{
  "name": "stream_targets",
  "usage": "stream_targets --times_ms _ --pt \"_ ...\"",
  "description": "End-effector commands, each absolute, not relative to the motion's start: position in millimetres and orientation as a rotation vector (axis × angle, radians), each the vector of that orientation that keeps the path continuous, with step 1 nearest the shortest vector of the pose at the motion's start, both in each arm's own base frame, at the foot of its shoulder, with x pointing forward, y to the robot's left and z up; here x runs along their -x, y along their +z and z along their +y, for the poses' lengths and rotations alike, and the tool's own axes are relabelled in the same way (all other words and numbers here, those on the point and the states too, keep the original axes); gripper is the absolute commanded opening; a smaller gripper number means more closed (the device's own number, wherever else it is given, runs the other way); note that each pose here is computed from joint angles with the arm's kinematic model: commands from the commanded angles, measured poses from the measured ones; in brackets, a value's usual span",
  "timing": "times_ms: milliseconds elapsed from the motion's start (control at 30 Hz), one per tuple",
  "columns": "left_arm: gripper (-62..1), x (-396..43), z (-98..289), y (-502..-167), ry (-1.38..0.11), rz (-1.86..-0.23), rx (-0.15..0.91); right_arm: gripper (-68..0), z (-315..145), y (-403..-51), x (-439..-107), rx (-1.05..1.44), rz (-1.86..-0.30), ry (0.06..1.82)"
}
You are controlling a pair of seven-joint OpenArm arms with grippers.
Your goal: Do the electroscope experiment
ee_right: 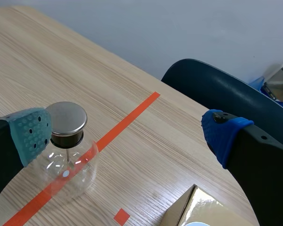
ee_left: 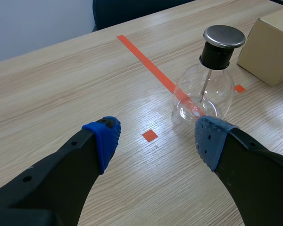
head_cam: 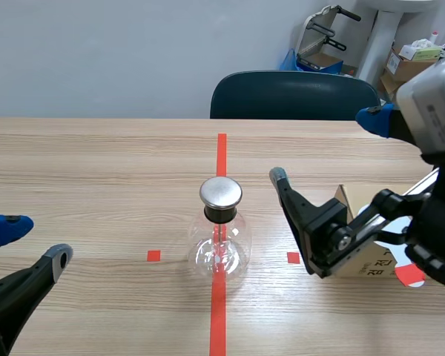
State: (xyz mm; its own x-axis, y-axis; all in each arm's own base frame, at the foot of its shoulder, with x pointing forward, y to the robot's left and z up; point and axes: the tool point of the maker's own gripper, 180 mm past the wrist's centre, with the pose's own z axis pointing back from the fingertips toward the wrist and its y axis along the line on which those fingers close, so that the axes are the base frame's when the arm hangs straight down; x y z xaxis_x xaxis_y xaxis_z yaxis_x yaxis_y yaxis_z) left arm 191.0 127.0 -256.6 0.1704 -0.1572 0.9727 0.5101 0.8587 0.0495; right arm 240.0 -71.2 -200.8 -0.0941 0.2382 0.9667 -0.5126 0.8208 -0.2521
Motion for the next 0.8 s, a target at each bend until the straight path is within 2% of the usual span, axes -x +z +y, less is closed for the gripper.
stream_targets --times_ms 0,300,500,633,767 --pt "-24.3 -195 126 -244 -0.483 -1.365 0.320 0.4 -72 -190 -243 -0.218 -1.584 0.640" --pt "-24.3 -195 126 -244 -0.483 -1.365 0.320 0.4 -72 -194 -243 -0.203 -1.568 0.653" --pt "-24.3 -195 126 -244 -0.483 -1.364 0.320 0.4 -70 -201 -240 -0.141 -1.550 0.741" --pt "-24.3 -195 126 -245 -0.485 -1.362 0.318 0.4 -67 -220 -224 -0.048 -1.488 0.911" --pt "-24.3 -195 127 -251 -0.488 -1.326 0.303 0.4 -73 -253 -198 0.136 -1.362 1.136"
